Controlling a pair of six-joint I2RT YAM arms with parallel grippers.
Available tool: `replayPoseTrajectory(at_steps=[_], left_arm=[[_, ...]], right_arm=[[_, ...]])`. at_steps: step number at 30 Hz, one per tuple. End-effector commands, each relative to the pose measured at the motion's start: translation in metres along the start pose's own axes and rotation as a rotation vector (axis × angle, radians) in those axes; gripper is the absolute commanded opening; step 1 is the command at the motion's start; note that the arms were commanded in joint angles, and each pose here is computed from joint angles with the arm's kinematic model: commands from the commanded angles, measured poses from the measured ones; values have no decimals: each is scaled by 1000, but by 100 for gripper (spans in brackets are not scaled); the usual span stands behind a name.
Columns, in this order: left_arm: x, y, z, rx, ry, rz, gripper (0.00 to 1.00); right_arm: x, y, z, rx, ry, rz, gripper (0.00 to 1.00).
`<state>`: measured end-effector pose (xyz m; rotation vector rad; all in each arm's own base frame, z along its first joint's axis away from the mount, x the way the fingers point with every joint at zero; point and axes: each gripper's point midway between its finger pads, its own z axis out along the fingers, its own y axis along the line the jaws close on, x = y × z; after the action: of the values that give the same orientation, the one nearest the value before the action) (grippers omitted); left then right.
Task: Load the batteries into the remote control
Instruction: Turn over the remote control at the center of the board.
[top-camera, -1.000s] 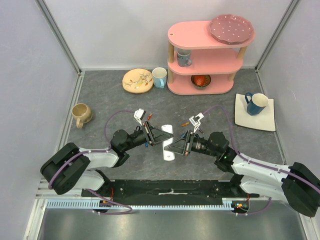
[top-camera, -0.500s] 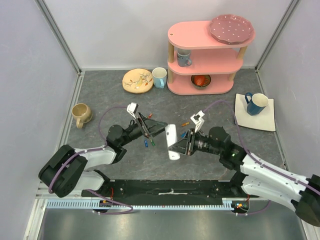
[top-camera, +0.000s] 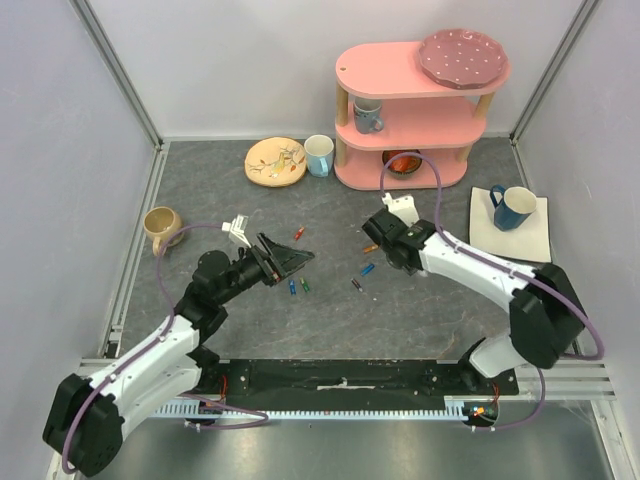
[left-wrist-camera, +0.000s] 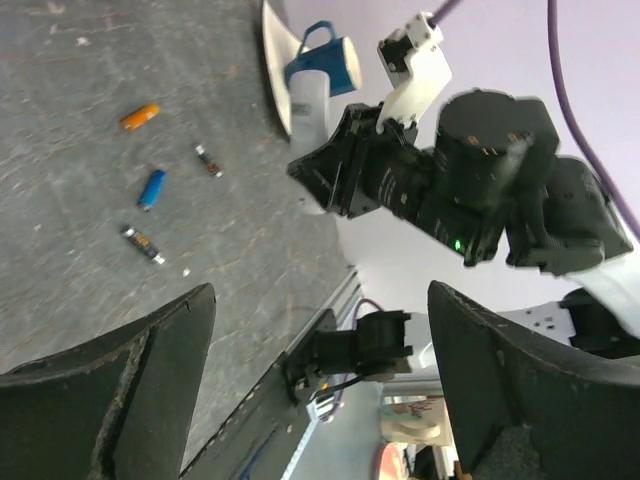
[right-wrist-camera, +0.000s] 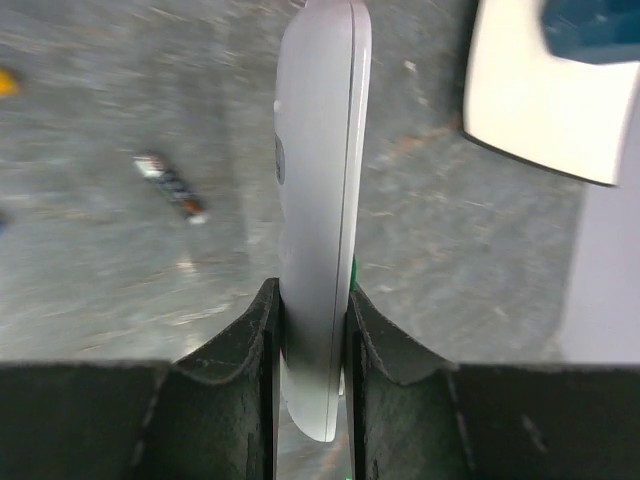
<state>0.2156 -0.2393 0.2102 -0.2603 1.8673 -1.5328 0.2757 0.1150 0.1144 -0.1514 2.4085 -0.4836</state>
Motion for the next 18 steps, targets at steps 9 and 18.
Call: replayPoseTrajectory(at_steps=[9,18], left_arm=[[11,29,-21,-115,15,127,85],[20,39,-35,-131,14,127,86]], right_arm=[[13,-59,65,304,186,-202,0],[29,-38,99,217,290,-177,0]])
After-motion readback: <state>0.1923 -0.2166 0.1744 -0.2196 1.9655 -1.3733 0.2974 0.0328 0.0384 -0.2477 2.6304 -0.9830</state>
